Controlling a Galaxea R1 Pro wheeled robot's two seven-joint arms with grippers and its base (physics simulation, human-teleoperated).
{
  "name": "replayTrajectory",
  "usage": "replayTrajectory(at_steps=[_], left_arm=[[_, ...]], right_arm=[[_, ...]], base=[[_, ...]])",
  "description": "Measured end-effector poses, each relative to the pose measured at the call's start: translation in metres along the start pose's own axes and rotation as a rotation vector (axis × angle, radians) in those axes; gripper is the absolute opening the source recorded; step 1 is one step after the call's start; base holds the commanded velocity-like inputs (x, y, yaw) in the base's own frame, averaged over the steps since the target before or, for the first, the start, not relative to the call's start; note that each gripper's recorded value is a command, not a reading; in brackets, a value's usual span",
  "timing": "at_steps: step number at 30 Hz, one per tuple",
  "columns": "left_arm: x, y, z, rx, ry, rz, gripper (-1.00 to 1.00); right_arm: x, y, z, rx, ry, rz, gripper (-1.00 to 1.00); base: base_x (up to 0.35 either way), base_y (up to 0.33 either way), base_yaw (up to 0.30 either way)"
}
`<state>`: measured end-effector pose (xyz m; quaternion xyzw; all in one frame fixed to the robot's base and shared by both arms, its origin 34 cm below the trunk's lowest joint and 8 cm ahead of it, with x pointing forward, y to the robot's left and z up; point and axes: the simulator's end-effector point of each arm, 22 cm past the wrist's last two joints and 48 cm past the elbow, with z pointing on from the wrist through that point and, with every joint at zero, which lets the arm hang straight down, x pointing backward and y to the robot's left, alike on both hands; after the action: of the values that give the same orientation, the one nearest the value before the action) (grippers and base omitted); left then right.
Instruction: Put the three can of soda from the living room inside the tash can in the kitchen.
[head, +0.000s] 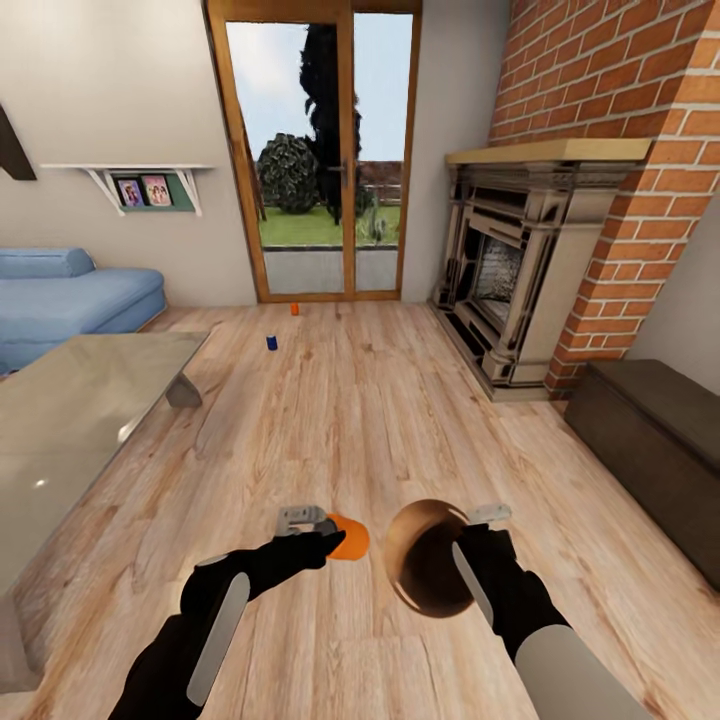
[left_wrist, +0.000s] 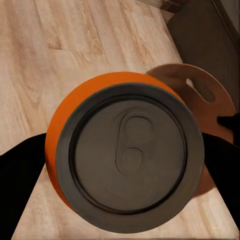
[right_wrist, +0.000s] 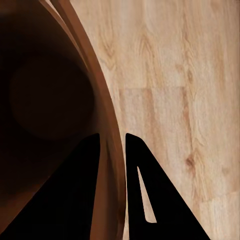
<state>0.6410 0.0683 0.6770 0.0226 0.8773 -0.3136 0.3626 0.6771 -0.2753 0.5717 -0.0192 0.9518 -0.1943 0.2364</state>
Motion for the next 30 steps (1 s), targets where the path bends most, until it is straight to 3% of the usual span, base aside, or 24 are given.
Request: replayTrajectory(at_steps=[12, 30], left_arm=[[-0.014, -0.021, -0.011, 0.043, 0.005, -0.001, -1.0], [-0.01, -0.073, -0.012, 0.099, 0.07, 0.066, -1.0]], right_arm=[[-0.005, 0.009, -0.019, -0.021, 0.018, -0.013, -1.0], [-0.023, 0.018, -0.051, -0.048, 0.017, -0.023, -1.0]], base=[[0.0, 0.0, 0.0], [0.0, 0.0, 0.0]])
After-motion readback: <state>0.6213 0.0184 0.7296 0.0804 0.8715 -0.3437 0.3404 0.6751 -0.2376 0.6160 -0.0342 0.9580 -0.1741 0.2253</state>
